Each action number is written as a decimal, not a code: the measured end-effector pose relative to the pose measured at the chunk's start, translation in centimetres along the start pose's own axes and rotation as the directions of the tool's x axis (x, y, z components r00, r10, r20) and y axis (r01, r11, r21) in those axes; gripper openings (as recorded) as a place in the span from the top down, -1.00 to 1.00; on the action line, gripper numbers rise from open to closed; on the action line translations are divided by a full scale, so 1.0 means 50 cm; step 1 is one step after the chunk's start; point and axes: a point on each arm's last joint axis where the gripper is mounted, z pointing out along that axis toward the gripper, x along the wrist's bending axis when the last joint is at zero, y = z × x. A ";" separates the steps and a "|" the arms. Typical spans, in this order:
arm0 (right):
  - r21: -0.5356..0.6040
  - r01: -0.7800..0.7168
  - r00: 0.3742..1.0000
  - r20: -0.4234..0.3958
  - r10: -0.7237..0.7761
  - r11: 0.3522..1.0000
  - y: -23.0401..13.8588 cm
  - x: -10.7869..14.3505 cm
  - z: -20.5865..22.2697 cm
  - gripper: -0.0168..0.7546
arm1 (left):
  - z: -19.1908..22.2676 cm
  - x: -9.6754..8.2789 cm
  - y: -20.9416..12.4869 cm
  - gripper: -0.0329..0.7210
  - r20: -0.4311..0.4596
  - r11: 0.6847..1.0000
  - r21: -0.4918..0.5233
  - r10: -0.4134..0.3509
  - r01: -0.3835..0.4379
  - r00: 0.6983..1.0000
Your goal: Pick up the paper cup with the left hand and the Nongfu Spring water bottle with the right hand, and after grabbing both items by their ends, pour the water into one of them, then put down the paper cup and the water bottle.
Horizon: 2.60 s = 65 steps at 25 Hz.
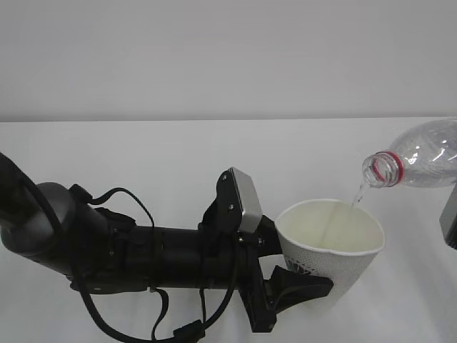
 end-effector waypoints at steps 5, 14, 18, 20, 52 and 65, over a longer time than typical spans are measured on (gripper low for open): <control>0.000 0.006 1.000 0.001 -0.006 1.000 0.000 0.000 0.000 -0.05 | 0.000 0.000 0.000 -0.36 0.000 1.000 0.000 0.000 0.000 1.000; 0.000 0.008 1.000 0.001 -0.008 1.000 0.000 0.000 0.000 -0.05 | 0.000 0.000 0.000 -0.36 -0.001 1.000 0.001 0.000 0.000 1.000; 0.000 0.008 1.000 0.001 -0.008 1.000 0.000 0.000 0.000 -0.05 | 0.000 0.000 0.000 -0.36 -0.001 1.000 0.001 0.000 0.000 1.000; 0.000 0.010 1.000 0.001 -0.010 1.000 0.000 0.000 0.000 -0.05 | 0.000 0.000 0.000 -0.36 -0.001 1.000 0.001 0.000 0.000 1.000; 0.008 0.020 1.000 0.003 -0.020 1.000 -0.001 -0.001 0.000 -0.05 | 0.000 0.000 0.000 -0.36 -0.001 1.000 0.001 0.000 0.000 1.000; 0.008 0.032 0.999 0.002 -0.032 0.999 -0.001 -0.001 0.000 -0.05 | 0.000 0.000 0.000 -0.36 -0.001 1.000 0.001 0.000 0.000 1.000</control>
